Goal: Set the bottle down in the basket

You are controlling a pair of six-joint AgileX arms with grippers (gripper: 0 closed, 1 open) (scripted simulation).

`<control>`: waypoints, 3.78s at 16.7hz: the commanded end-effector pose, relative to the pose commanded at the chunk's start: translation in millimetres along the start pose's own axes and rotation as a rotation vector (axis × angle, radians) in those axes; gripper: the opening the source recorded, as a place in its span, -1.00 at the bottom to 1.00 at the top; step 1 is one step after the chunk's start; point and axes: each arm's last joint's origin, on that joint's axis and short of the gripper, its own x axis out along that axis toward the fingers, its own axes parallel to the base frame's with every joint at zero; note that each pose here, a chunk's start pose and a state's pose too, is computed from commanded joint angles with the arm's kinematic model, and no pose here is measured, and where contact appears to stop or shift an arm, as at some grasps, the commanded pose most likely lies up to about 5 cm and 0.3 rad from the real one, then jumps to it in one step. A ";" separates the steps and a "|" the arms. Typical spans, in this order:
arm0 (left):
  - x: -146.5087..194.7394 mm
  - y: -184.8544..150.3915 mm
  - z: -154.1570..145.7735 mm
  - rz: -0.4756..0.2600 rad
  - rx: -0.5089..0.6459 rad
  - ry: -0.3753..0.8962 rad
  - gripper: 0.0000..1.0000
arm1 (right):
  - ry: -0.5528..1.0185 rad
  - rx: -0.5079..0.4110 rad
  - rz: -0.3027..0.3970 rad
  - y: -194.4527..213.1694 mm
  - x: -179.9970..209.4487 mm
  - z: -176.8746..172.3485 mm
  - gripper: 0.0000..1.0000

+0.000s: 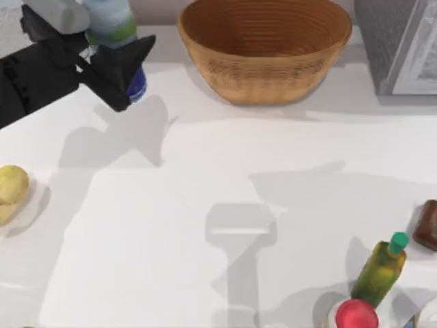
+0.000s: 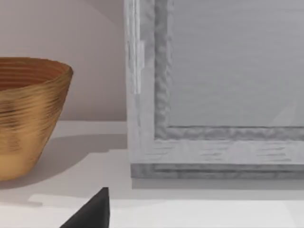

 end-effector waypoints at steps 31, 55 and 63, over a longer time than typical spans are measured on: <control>228.0 17.6 59.8 0.019 -0.005 0.021 -1.00 | 0.000 0.000 0.000 0.0 0.0 0.0 1.00; 262.0 16.2 36.6 0.019 -0.006 0.021 0.21 | 0.000 0.000 0.000 0.0 0.0 0.0 1.00; 262.0 16.2 36.6 0.019 -0.006 0.021 1.00 | 0.000 0.000 0.000 0.0 0.0 0.0 1.00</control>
